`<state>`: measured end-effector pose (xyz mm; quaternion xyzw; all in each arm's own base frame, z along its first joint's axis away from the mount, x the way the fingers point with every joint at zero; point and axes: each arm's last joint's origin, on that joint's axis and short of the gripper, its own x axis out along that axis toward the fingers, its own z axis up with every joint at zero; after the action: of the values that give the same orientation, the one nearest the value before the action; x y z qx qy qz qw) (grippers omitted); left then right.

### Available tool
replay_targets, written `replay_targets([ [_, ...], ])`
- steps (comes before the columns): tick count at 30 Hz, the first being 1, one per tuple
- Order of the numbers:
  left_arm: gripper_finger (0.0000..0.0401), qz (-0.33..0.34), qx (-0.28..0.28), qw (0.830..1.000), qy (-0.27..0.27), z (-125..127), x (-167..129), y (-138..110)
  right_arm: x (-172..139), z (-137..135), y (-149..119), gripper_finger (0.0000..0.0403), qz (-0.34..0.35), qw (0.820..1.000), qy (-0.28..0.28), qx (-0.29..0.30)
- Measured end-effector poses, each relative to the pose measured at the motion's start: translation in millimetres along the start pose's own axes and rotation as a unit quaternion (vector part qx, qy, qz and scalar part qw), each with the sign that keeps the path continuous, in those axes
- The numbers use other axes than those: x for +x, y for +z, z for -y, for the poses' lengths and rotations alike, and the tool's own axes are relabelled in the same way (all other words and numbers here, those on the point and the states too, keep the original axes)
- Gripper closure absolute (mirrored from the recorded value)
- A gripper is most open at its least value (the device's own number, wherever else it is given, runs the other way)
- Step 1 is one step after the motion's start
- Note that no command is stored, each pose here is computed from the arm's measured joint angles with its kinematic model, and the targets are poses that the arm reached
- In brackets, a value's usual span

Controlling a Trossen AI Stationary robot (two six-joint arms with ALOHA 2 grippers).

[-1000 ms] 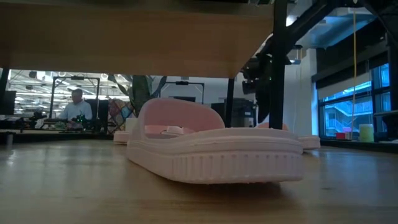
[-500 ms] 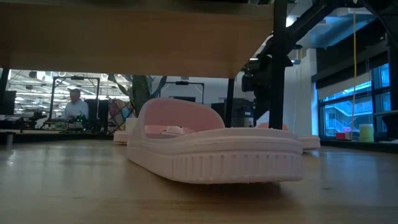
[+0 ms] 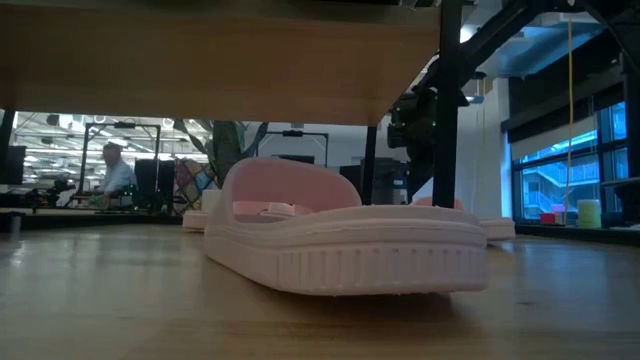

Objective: Pick and place slides into the shelf
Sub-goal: Put the pink slide under the shelf

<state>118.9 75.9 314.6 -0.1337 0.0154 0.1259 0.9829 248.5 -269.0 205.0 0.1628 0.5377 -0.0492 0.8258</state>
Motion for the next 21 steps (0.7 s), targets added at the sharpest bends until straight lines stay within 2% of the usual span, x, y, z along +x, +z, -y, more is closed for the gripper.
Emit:
replay_targets([
  [4, 0.0201, -0.003, -0.002, 1.000, 0.001, 0, 0, -1, 0, 0, 0, 0.0198, -0.002, 1.000, 0.001, 0.001],
  [8, 0.0201, -0.017, -0.020, 1.000, 0.004, -1, 0, -3, 0, -3, -7, 0.0173, -0.036, 0.999, 0.010, 0.025],
  [11, 0.0201, -0.022, -0.035, 0.999, 0.006, -1, 0, -4, -1, -5, -11, 0.0167, -0.051, 0.997, 0.031, 0.040],
  [15, 0.0201, -0.022, -0.035, 0.999, 0.006, -1, 0, -4, -2, -7, -10, 0.0167, -0.029, 0.996, 0.070, 0.042],
  [21, 0.0201, -0.021, -0.040, 0.999, 0.006, -1, 0, -4, 6, 1, -8, 0.0166, -0.013, 0.996, 0.072, 0.059],
])
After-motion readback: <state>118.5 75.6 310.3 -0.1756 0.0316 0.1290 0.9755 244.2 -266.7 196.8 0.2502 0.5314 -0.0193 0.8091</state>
